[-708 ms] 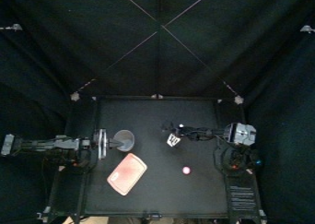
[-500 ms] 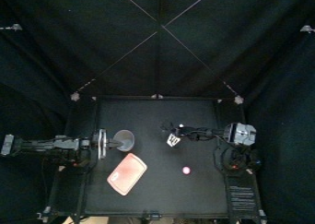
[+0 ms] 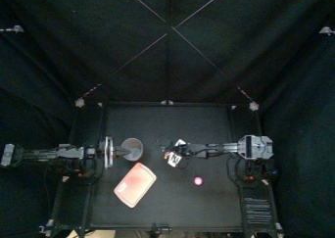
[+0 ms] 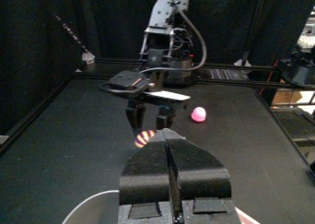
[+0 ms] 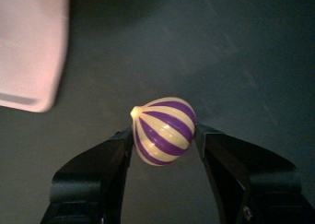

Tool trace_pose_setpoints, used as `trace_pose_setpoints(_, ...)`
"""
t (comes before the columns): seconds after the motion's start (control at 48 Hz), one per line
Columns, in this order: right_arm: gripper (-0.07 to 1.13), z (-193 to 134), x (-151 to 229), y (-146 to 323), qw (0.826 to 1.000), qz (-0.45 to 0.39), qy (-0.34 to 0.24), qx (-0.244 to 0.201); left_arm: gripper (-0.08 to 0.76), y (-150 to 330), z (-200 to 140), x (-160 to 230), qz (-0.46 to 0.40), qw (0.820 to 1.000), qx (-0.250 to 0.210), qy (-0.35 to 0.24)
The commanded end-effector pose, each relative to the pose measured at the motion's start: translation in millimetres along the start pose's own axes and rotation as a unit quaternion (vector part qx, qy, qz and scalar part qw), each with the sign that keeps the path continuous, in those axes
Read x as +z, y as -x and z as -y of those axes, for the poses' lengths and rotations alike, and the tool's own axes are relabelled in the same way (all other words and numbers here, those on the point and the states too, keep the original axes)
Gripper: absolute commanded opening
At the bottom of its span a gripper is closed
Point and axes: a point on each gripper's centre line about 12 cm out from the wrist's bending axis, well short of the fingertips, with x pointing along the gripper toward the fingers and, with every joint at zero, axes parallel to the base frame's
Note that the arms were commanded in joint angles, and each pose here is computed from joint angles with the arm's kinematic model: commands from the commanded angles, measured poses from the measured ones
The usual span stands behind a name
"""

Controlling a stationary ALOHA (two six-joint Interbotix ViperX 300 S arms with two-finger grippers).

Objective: Pick the onion then place it on the pink plate
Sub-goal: Place onion on the pink plate

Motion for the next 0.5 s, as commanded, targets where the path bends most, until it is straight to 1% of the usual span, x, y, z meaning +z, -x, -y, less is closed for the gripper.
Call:
trace_pose_setpoints(0.021, 0.70, -38, 24, 13, 0.998, 0.040, 0.028, 0.032, 0.117, -1, -2, 6, 0.009, 1.000, 0.005, 0.000)
trace_pose_setpoints(0.167, 0.70, -81, 37, 6, 0.994, 0.058, 0.072, 0.055, 0.115, -1, -6, 4, 0.007, 1.000, 0.015, 0.000)
trace_pose_setpoints(0.292, 0.70, -113, 43, -9, 0.990, 0.068, 0.110, 0.063, 0.117, 0, -8, 3, 0.006, 1.000, 0.020, 0.000)
trace_pose_setpoints(0.5, 0.70, -153, 57, -31, 0.984, 0.086, 0.132, 0.081, 0.115, 0, -13, 2, 0.005, 0.999, 0.034, 0.001)
